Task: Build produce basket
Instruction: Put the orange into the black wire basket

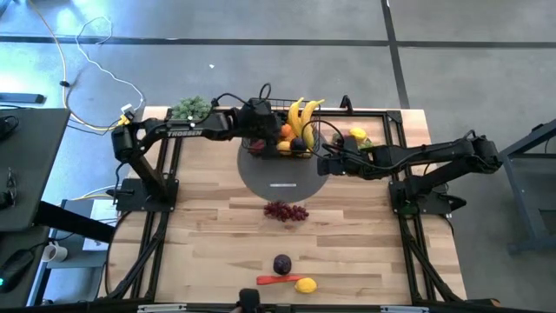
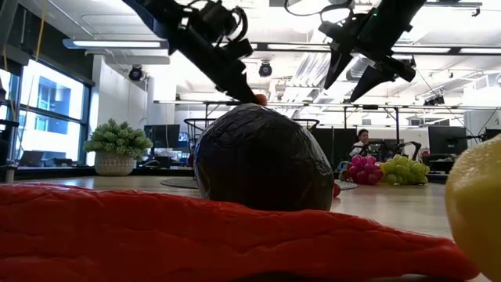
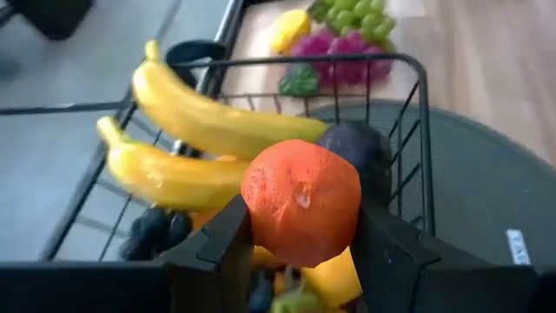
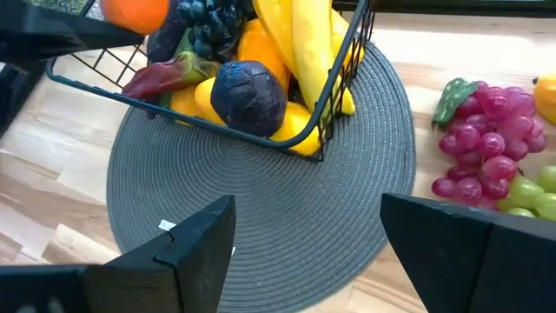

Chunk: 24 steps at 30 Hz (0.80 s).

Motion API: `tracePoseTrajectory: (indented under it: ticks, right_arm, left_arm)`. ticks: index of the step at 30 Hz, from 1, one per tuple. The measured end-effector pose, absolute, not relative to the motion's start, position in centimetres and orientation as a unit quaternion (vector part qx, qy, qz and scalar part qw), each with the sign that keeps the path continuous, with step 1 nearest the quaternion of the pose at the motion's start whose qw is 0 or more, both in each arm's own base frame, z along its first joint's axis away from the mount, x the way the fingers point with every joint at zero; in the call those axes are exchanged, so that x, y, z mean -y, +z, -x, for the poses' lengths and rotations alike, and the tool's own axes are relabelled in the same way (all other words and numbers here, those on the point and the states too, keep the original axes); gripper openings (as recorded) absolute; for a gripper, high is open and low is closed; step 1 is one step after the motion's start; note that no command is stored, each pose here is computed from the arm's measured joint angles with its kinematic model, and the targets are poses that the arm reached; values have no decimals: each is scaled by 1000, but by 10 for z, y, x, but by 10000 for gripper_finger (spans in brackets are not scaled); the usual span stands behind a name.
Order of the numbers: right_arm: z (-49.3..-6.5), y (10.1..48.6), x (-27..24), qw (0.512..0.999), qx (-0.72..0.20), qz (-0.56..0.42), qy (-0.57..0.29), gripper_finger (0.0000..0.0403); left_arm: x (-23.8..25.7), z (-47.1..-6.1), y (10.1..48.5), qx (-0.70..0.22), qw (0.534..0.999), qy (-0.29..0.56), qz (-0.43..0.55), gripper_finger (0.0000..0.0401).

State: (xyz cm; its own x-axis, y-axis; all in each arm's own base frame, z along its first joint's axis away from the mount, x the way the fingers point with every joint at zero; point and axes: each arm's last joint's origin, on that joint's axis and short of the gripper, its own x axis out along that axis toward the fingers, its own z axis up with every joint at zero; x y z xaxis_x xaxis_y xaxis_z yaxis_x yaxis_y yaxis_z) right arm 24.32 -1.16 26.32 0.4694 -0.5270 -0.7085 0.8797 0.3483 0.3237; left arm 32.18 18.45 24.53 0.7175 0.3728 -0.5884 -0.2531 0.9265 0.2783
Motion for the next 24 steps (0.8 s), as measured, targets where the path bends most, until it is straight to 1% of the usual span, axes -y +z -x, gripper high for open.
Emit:
tracePoseTrajectory:
  ticks: [5,13,17,20,24]
  right_arm:
    - [-243,263,12,782,-254,-352,-448,268]
    - [-243,263,12,781,-257,-355,-444,268]
    - [-243,263,12,781,-259,-358,-442,268]
    - [-244,263,11,781,-262,-362,-437,268]
    - [-244,263,10,778,-267,-372,-430,268]
  left_arm:
    - [-191,-325,230,-338,930,131,-63,152]
    - [-194,-335,210,-352,925,126,-64,153]
    - [-195,-334,209,-356,923,134,-62,155]
    - [-195,-334,208,-362,918,146,-65,163]
    - [-194,-334,208,-366,917,144,-67,188]
